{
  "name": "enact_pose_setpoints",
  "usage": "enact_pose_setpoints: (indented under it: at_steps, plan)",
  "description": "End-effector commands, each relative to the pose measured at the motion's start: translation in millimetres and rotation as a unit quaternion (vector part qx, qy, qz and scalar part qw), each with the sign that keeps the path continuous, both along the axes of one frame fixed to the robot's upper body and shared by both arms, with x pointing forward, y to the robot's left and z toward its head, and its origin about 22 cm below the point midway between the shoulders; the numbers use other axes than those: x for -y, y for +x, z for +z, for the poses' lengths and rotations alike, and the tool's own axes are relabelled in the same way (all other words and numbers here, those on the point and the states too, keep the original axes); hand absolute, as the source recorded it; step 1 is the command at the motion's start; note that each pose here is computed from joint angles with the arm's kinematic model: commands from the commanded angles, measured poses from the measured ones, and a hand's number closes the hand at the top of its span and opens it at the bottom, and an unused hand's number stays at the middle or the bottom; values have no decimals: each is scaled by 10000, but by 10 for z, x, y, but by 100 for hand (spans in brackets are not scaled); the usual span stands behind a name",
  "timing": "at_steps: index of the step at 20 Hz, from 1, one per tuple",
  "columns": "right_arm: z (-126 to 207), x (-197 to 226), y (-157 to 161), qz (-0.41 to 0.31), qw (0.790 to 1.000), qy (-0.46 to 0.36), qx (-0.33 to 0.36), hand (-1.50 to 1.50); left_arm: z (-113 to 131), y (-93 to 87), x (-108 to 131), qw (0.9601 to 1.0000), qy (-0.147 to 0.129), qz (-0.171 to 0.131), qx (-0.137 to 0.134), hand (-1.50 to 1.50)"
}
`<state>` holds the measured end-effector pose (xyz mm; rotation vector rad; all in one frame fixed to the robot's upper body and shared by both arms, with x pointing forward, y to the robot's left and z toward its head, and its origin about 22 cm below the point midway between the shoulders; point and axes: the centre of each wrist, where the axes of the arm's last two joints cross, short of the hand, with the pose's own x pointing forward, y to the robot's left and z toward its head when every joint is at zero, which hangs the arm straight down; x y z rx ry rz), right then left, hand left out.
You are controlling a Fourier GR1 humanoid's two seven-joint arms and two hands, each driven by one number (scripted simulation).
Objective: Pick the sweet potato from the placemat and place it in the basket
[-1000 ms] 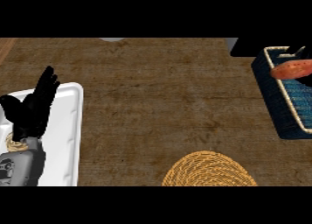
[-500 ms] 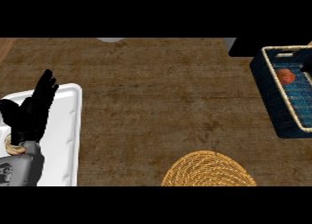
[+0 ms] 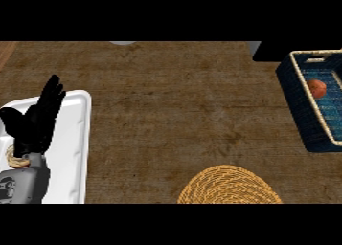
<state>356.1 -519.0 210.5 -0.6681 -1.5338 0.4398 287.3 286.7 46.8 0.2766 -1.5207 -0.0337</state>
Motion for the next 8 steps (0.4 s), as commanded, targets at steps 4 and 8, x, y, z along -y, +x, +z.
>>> enact_pose_setpoints:
  at_steps: [4,8]
  plan:
    - [-28,497,-517,-95,9989,461,-56,-150,82,97,-73,10000,-28,-45,15,0]
    - [-59,593,-641,84,9978,657,88,-150,-84,35,-23,9999,-102,-121,40,0]
